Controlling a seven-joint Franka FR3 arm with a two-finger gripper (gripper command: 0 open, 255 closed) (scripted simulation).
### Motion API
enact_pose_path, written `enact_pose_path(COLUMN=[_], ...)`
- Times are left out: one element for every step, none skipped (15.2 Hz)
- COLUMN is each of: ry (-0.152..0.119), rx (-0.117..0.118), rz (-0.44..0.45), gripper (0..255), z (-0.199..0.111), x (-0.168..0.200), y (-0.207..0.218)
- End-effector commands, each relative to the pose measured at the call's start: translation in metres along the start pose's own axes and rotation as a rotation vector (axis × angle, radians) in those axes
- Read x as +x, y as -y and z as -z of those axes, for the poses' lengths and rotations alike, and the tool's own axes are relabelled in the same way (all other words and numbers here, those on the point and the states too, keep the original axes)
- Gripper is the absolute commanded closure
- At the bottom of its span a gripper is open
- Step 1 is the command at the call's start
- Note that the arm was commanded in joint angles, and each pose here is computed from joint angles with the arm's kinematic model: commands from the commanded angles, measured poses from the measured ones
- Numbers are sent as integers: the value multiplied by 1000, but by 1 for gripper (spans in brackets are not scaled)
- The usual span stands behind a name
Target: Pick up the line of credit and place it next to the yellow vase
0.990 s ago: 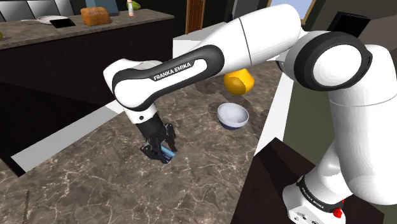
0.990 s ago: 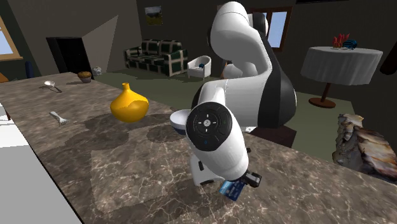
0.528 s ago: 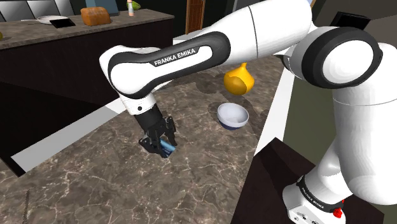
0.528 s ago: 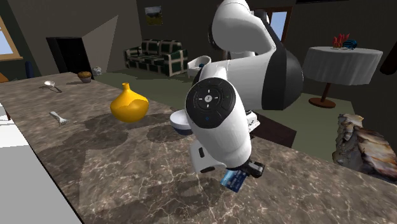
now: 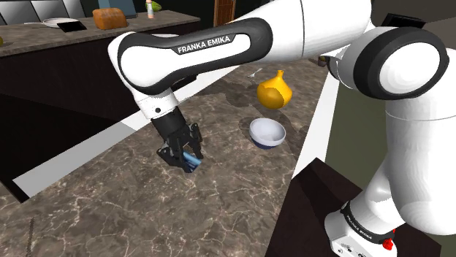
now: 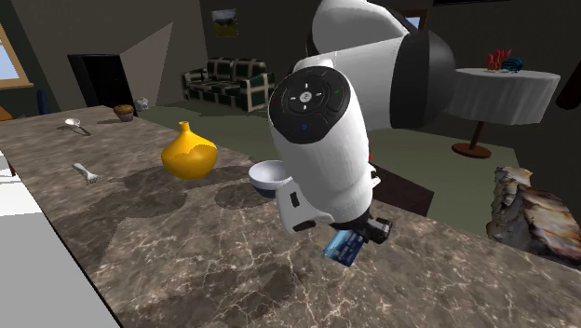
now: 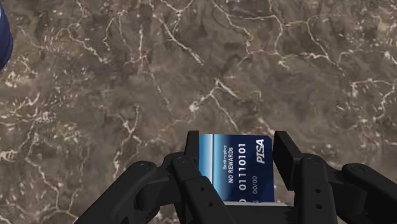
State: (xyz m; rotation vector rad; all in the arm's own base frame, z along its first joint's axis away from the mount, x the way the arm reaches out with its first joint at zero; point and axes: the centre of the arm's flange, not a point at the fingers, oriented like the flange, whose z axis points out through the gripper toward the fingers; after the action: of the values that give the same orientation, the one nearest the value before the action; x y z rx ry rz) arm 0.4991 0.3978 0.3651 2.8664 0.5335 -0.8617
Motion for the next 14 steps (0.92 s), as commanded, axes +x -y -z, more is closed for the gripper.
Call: enact_pose_path(ry=[0, 0, 0, 0, 0, 0, 0, 0, 0, 0, 0, 0, 0, 0], rx=[0, 0, 0, 0, 0, 0, 0, 0, 0, 0, 0, 0, 0, 0], rz=[0, 0, 0, 0, 0, 0, 0, 0, 0, 0, 0, 0, 0, 0], gripper=[255, 255, 255, 255, 255, 255, 255, 255, 255, 255, 255, 255, 255, 255], z=[9, 13, 18, 22, 26, 31, 35, 40, 44, 49, 53, 57, 62, 66], x=[-6, -9, -12, -15, -18, -21, -24, -27, -30, -33, -35, -38, -41, -44], y=[-1, -1, -1, -1, 0, 0, 0, 0, 0, 0, 0, 0, 0, 0])
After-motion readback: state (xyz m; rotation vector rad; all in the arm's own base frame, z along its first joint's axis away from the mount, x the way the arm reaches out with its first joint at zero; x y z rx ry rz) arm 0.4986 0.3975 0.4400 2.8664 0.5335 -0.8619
